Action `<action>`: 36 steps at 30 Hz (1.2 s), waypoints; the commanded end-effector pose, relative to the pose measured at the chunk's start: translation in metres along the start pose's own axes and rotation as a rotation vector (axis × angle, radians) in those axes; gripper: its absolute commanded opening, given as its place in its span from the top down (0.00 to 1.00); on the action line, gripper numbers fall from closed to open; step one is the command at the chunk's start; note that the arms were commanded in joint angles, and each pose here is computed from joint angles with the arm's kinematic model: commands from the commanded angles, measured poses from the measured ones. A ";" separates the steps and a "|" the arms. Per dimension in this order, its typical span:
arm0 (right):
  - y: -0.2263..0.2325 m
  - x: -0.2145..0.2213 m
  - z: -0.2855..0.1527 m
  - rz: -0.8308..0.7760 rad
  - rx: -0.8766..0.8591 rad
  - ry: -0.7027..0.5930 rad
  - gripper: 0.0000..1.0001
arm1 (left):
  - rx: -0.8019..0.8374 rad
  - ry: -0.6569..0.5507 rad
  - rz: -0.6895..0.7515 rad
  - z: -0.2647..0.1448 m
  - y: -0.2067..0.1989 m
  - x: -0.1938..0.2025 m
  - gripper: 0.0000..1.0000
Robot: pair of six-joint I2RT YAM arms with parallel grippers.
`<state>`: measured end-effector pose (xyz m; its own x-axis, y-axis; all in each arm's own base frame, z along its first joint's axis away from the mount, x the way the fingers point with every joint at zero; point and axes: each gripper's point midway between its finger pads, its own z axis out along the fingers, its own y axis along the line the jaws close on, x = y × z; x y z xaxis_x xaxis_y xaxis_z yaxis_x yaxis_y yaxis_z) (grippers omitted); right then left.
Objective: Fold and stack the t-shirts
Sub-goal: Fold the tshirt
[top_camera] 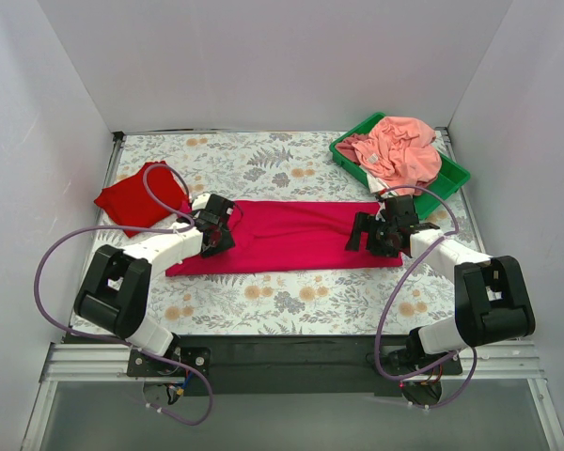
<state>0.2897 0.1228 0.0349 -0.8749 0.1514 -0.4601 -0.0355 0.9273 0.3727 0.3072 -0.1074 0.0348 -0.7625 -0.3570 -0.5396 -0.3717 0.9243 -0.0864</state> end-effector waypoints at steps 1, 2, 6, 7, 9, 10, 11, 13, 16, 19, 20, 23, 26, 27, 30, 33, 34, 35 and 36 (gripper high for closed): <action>-0.015 0.015 0.005 0.014 0.049 0.038 0.02 | -0.015 0.030 0.025 0.001 0.006 0.007 0.56; -0.015 0.015 0.006 0.015 0.047 0.041 0.02 | -0.023 0.032 0.029 0.002 0.007 0.008 0.59; -0.014 0.016 0.006 0.019 0.041 0.044 0.02 | -0.045 0.041 0.031 0.003 0.008 0.008 0.77; -0.015 0.015 0.006 0.022 0.039 0.044 0.02 | -0.054 0.045 0.033 0.003 0.010 0.008 0.81; -0.015 0.015 0.005 0.025 0.040 0.043 0.02 | -0.076 0.038 0.035 0.004 0.013 0.007 0.92; -0.016 0.016 0.005 0.028 0.042 0.044 0.02 | -0.103 0.032 0.007 0.002 0.016 0.004 1.00; -0.015 0.017 0.005 0.028 0.037 0.047 0.02 | -0.138 0.000 0.000 0.000 0.023 -0.001 1.00; -0.015 0.019 0.006 0.030 0.033 0.055 0.02 | -0.155 -0.023 -0.011 -0.004 0.026 -0.007 1.00; -0.014 0.019 0.006 0.033 0.028 0.056 0.02 | -0.148 -0.063 -0.033 -0.009 0.023 -0.020 1.00; -0.014 0.019 0.006 0.034 0.023 0.058 0.02 | -0.154 -0.098 -0.031 -0.011 0.019 -0.032 1.00; -0.014 0.019 0.006 0.035 0.022 0.056 0.02 | -0.154 -0.113 -0.031 -0.012 0.017 -0.038 1.00; -0.014 0.018 0.005 0.033 0.023 0.053 0.02 | -0.178 -0.144 -0.023 -0.009 0.016 -0.049 1.00; -0.014 0.017 0.004 0.033 0.022 0.048 0.02 | -0.199 -0.181 -0.024 -0.009 0.014 -0.065 1.00; -0.014 0.017 0.004 0.033 0.022 0.048 0.02 | -0.199 -0.193 -0.010 -0.010 0.012 -0.071 1.00; -0.014 0.017 0.004 0.033 0.023 0.047 0.02 | -0.200 -0.218 -0.006 -0.004 0.010 -0.083 1.00; -0.017 0.018 0.004 0.033 0.028 0.049 0.02 | -0.212 -0.246 0.005 0.000 0.010 -0.098 1.00; -0.017 0.018 0.004 0.034 0.028 0.049 0.02 | -0.214 -0.253 0.007 0.001 0.009 -0.102 1.00; -0.018 0.018 0.004 0.035 0.030 0.050 0.02 | -0.225 -0.257 0.020 0.003 0.013 -0.107 1.00; -0.018 0.018 0.004 0.031 0.029 0.050 0.02 | -0.232 -0.258 0.027 0.006 0.015 -0.108 1.00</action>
<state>0.2914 0.1213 0.0356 -0.8734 0.1711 -0.4560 -0.0285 0.9168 0.3984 0.3664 -0.0680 0.0674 -0.6742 -0.2974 -0.6760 -0.4726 0.8771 0.0854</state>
